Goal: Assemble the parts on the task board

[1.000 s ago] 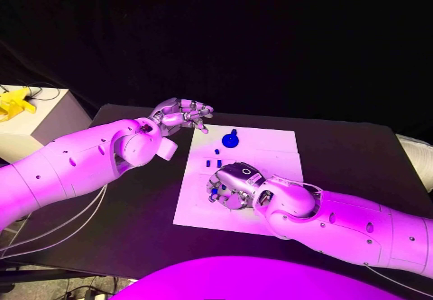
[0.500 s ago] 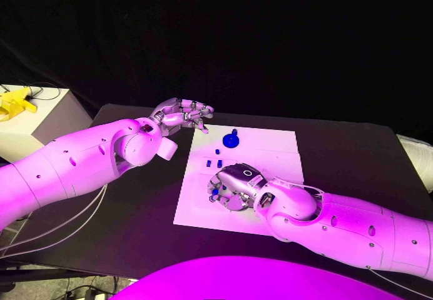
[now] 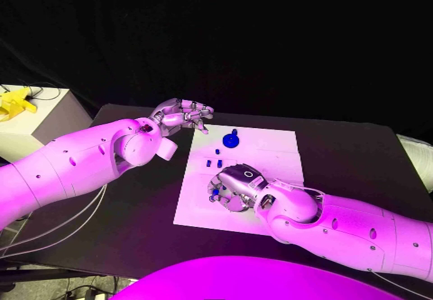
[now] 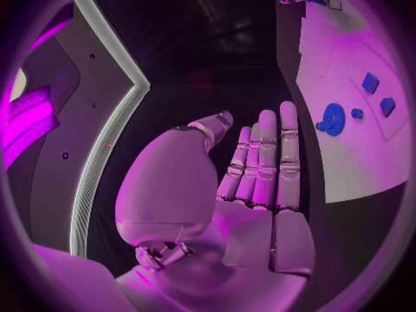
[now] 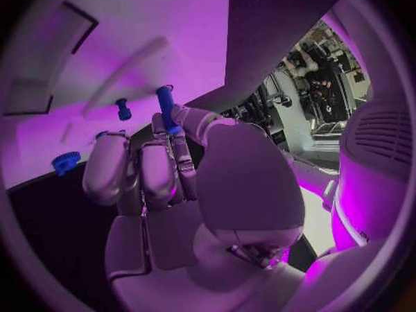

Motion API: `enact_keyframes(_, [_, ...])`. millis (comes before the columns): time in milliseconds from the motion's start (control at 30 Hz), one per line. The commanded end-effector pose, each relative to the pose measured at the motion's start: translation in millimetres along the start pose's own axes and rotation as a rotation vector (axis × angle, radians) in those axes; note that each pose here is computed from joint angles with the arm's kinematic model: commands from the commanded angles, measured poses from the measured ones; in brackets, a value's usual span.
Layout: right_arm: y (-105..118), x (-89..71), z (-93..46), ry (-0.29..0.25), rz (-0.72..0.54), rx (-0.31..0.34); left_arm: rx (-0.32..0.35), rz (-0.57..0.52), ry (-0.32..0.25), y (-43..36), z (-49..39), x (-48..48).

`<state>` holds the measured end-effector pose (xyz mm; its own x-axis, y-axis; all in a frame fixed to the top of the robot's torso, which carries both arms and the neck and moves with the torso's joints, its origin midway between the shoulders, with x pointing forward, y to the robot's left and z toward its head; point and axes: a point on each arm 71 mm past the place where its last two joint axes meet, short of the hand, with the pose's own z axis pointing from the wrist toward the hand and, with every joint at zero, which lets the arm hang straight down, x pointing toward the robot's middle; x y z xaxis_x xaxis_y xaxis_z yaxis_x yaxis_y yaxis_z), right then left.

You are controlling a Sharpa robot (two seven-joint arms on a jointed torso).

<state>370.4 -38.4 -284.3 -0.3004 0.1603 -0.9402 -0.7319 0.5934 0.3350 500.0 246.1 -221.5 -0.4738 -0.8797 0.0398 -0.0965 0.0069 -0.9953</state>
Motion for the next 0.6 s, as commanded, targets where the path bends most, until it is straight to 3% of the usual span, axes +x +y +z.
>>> enact_keyframes(33, [0.1,1.6,-1.2,-0.003,-0.016,0.004,0.005,-0.010,0.021,-0.8,0.4,2.2])
enact_keyframes(600, [4.3,-0.7,-3.0,-0.049,-0.004,-0.008,0.001,-0.011,0.024,-0.3,0.6,2.2])
